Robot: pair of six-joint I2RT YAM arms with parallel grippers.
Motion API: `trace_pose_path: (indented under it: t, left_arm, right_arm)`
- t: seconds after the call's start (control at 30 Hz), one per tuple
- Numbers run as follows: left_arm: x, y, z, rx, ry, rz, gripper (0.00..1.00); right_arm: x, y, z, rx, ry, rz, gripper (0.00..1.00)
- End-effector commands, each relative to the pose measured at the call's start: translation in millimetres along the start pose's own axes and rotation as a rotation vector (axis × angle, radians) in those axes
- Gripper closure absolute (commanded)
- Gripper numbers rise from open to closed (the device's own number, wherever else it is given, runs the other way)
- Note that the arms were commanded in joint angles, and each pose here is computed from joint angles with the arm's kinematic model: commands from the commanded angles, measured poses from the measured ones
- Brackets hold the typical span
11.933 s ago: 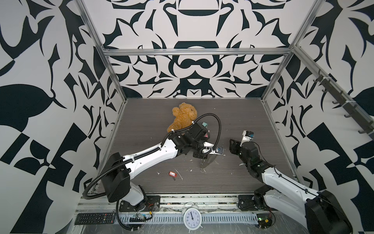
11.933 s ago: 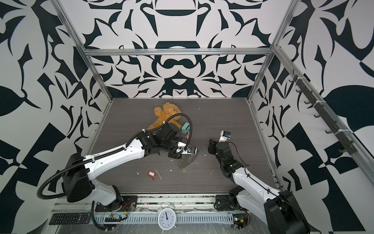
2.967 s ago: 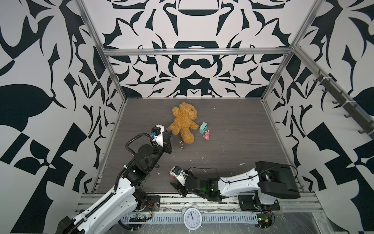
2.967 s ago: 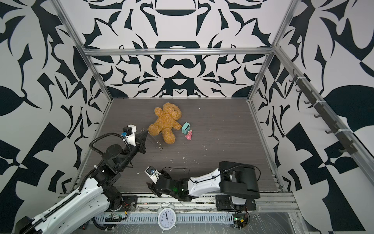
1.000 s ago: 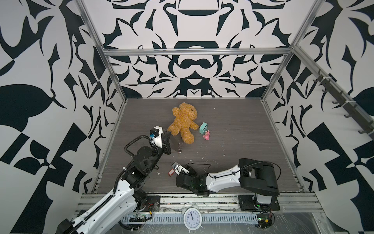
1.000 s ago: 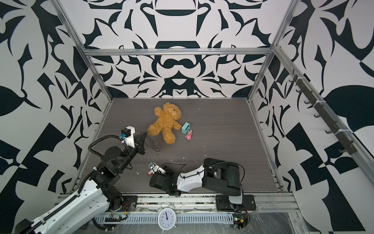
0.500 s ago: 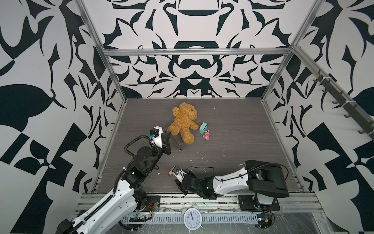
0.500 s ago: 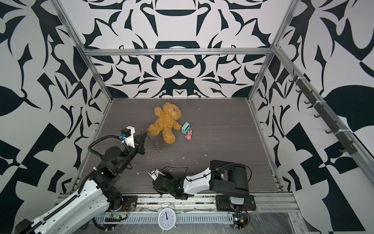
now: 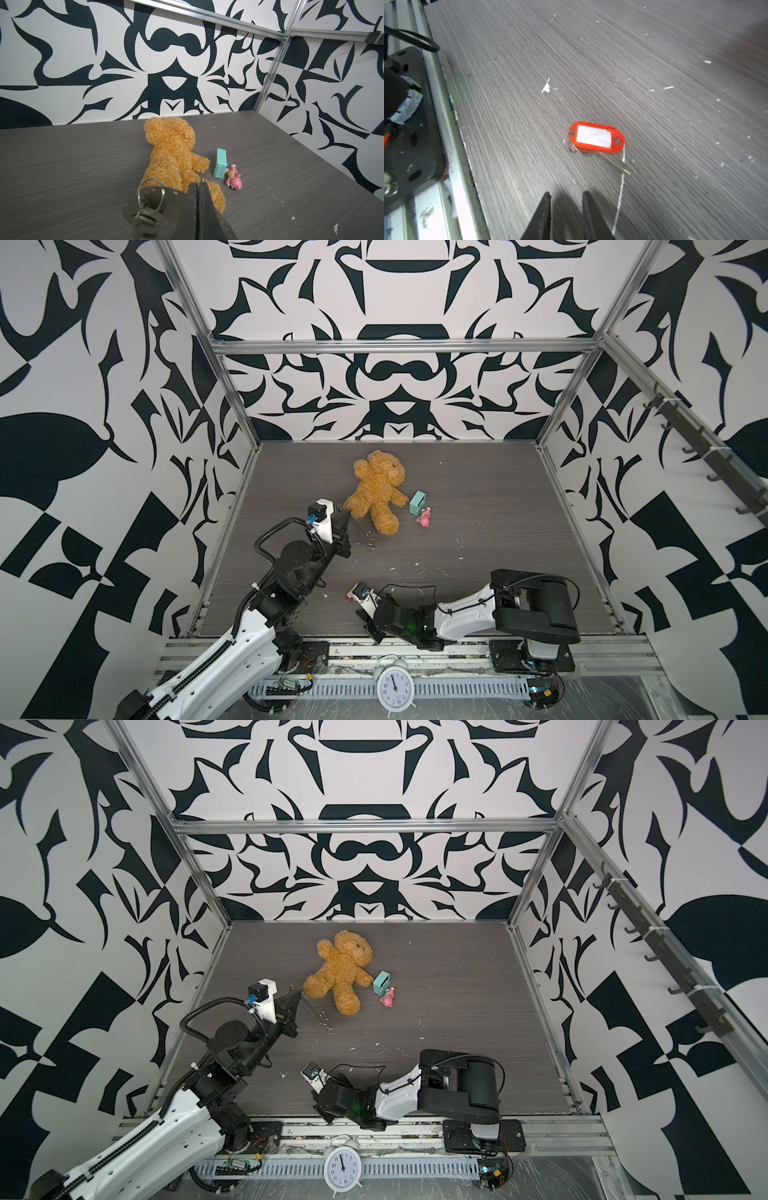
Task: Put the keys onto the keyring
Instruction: 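Move the right gripper over the red key tag on the table, then lower the right gripper and grasp the red key tag's ring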
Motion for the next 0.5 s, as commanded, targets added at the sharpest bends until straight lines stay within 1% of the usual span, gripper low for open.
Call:
trace_pose_path:
  t: [0.0,0.33,0.47]
  left_arm:
    - [1,-3,-11,-0.059,-0.021,-0.007,1.0]
    - [1,-2,-11,-0.059,-0.021,-0.006,1.0]
    - [1,-2,-11,-0.058,-0.02,-0.006,1.0]
  right_arm:
    - [3,0,-11,-0.062,0.029,-0.003,0.74]
    - [5,14,-20,-0.058,-0.025,0.067,0.74]
    - [7,20,-21,-0.047,-0.048,0.073,0.72]
Point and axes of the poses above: each gripper's point midway between its finger pads, its own y axis out along the fingers, its own x axis along the line the jaws close on, z = x × y, the point moved 6 cm from there along -y, back along the fingers, and after that the axes turned 4 degrees about y, right-handed, at the moved point
